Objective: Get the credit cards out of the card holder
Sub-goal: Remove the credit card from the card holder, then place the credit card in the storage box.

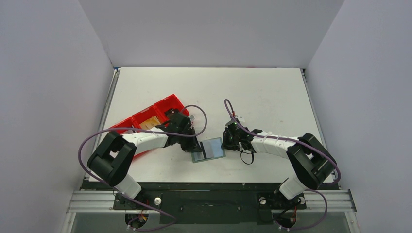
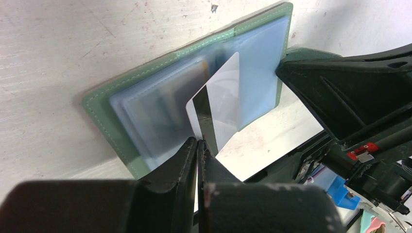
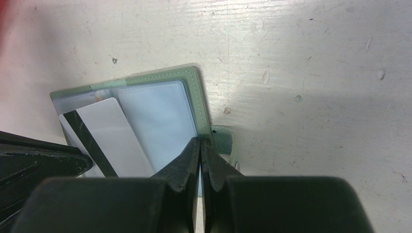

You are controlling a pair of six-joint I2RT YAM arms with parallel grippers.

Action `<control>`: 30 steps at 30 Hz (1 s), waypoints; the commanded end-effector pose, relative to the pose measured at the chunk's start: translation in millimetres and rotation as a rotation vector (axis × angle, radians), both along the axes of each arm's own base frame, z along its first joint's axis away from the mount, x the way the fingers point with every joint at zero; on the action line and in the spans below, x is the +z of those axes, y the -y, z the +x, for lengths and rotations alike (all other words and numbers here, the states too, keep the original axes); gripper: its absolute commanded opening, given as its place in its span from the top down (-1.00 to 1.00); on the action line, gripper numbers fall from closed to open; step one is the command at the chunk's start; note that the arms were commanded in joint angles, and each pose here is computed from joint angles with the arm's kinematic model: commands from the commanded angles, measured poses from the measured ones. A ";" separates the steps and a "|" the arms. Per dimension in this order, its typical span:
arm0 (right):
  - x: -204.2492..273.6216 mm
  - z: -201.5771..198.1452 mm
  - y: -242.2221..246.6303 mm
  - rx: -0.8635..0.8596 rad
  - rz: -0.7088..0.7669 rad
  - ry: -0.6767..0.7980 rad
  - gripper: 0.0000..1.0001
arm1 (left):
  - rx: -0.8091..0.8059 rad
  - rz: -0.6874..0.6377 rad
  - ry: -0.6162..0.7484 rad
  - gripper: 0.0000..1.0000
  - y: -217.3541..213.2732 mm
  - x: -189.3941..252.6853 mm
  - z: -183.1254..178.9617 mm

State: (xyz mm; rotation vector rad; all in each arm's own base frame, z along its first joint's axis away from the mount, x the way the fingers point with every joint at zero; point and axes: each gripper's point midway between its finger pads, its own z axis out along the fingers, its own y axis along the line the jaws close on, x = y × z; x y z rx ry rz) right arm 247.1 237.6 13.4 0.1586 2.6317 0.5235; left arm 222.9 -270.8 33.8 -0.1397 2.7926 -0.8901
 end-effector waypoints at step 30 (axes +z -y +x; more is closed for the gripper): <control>109.1 20.4 -27.4 0.097 0.205 0.223 0.00 | -0.059 -0.147 0.146 1.00 -5.9 69.4 5.5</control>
